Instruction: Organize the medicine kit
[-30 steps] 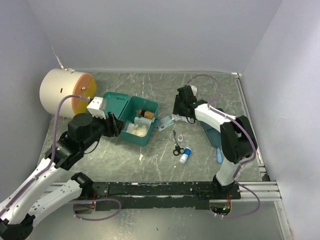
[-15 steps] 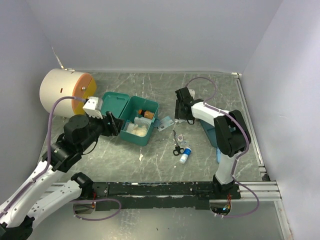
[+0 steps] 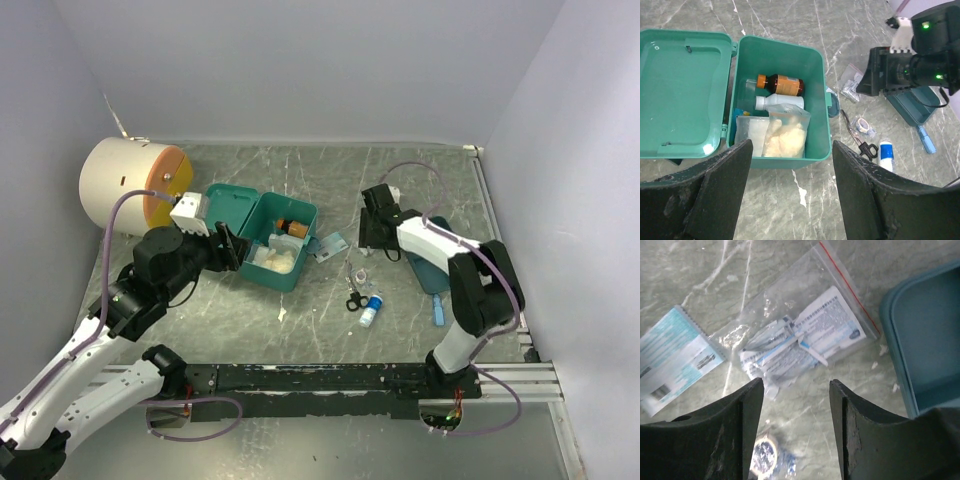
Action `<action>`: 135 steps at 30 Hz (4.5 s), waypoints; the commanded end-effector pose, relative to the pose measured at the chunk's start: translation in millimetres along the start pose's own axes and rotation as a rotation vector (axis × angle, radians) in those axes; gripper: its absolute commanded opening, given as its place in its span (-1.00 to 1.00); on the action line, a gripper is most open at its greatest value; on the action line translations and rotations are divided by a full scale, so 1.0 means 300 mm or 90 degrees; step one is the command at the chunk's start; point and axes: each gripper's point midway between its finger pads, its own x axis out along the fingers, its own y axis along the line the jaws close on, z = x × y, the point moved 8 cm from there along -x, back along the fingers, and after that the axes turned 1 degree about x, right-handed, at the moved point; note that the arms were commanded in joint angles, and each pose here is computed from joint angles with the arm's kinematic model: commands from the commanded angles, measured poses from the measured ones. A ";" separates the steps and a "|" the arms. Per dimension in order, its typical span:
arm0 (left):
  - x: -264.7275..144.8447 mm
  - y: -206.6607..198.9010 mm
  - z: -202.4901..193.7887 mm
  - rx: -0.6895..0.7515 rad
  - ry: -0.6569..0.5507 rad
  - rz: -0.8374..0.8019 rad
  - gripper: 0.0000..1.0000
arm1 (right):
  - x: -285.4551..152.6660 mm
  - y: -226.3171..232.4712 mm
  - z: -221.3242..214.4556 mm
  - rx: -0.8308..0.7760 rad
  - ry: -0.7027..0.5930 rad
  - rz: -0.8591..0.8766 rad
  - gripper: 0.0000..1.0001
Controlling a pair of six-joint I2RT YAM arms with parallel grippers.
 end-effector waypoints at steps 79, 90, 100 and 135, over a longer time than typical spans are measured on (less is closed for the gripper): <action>0.249 -0.253 -0.060 -0.225 0.175 -0.256 0.63 | -0.420 0.065 -0.050 0.086 -0.204 0.564 -1.00; 0.334 -0.313 -0.140 -0.274 0.207 -0.198 0.47 | -0.509 0.187 -0.077 0.030 -0.198 0.692 -1.00; 0.323 -0.274 -0.146 -0.295 0.162 -0.146 0.01 | -0.522 0.280 -0.124 0.000 -0.170 0.752 -1.00; 0.449 -0.071 -0.129 0.061 0.400 -0.068 -0.64 | -0.534 0.205 -0.093 0.049 -0.204 0.592 -0.04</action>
